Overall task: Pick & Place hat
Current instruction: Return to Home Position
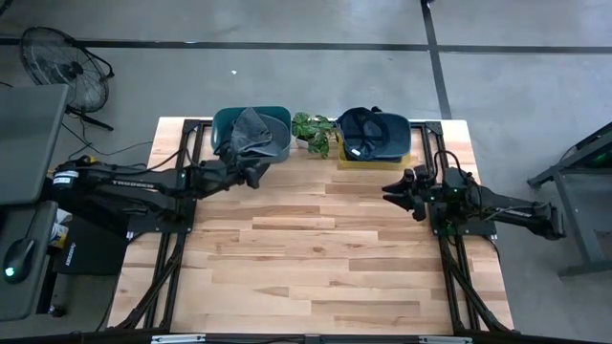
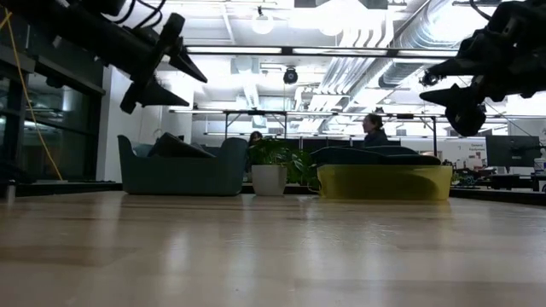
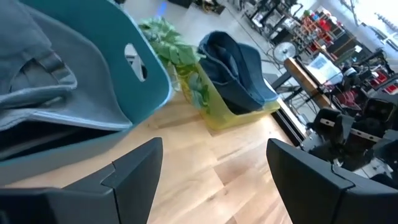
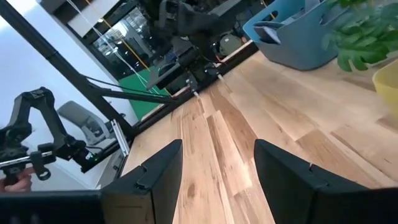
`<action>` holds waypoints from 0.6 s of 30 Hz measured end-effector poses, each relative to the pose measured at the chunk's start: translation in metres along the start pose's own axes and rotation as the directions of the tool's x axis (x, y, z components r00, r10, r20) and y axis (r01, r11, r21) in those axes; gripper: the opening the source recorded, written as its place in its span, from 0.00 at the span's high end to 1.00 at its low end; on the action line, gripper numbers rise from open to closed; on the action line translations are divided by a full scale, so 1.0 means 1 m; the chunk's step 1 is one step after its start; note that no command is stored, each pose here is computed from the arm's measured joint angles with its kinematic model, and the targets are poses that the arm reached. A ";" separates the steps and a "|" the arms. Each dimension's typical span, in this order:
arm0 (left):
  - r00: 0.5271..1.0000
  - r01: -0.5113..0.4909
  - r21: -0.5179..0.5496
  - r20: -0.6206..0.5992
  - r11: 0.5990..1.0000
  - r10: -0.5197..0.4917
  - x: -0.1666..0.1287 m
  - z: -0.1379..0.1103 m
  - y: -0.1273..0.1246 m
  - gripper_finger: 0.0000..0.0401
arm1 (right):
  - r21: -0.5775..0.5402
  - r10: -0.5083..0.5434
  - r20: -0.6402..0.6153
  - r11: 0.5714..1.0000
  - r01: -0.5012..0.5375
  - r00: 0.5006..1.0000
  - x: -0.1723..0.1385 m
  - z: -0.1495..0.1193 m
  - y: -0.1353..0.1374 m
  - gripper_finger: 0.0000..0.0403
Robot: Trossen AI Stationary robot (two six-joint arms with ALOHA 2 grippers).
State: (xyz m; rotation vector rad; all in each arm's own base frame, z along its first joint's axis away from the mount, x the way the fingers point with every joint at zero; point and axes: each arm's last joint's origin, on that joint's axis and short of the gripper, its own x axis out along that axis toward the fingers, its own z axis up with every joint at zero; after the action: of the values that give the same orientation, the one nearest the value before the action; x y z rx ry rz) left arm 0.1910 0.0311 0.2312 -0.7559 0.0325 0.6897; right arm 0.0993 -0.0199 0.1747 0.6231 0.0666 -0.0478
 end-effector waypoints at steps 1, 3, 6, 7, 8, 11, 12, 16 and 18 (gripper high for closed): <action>1.000 0.003 0.009 0.005 1.000 -0.003 -0.002 -0.001 -0.002 0.29 | 0.001 -0.005 0.003 1.000 0.005 1.000 0.000 0.000 0.000 0.52; 1.000 0.012 0.029 0.005 1.000 -0.012 -0.005 -0.005 -0.006 0.29 | 0.002 -0.016 0.019 1.000 0.016 1.000 0.000 0.001 0.000 0.52; 0.999 0.036 0.071 -0.013 0.997 -0.035 -0.011 -0.012 -0.011 0.29 | 0.022 -0.020 0.028 1.000 0.020 0.999 0.000 0.001 0.000 0.52; 0.999 0.045 0.083 -0.020 0.996 -0.043 -0.013 -0.013 -0.012 0.29 | 0.027 -0.019 0.027 0.999 0.019 0.999 0.000 0.001 0.000 0.52; 0.998 0.060 0.090 -0.024 0.994 -0.058 -0.015 -0.014 -0.012 0.29 | 0.041 -0.019 0.027 0.999 0.018 0.999 0.000 0.001 0.000 0.52; 0.988 0.153 0.059 -0.032 0.986 -0.151 -0.024 -0.018 -0.008 0.29 | 0.081 -0.018 0.025 0.997 0.016 1.000 0.000 0.001 0.000 0.52; 0.981 0.192 0.051 -0.044 0.980 -0.190 -0.026 -0.021 -0.004 0.29 | 0.089 -0.014 0.023 0.996 0.012 1.000 0.000 0.001 0.000 0.52; 0.953 0.302 0.010 -0.014 0.953 -0.302 -0.035 -0.030 0.017 0.29 | 0.093 0.039 -0.013 0.995 -0.037 0.999 0.000 0.000 0.002 0.52; 0.946 0.325 0.006 0.008 0.946 -0.325 -0.040 -0.033 0.028 0.29 | 0.093 0.052 -0.023 0.994 -0.050 0.998 0.000 0.000 0.002 0.52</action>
State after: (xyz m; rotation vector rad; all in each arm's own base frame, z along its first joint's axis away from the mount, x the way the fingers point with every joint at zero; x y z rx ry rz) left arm 0.1508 0.0016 0.2002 -0.7328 -0.0981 0.3772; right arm 0.0994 -0.0183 0.1758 0.7178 0.0732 0.0067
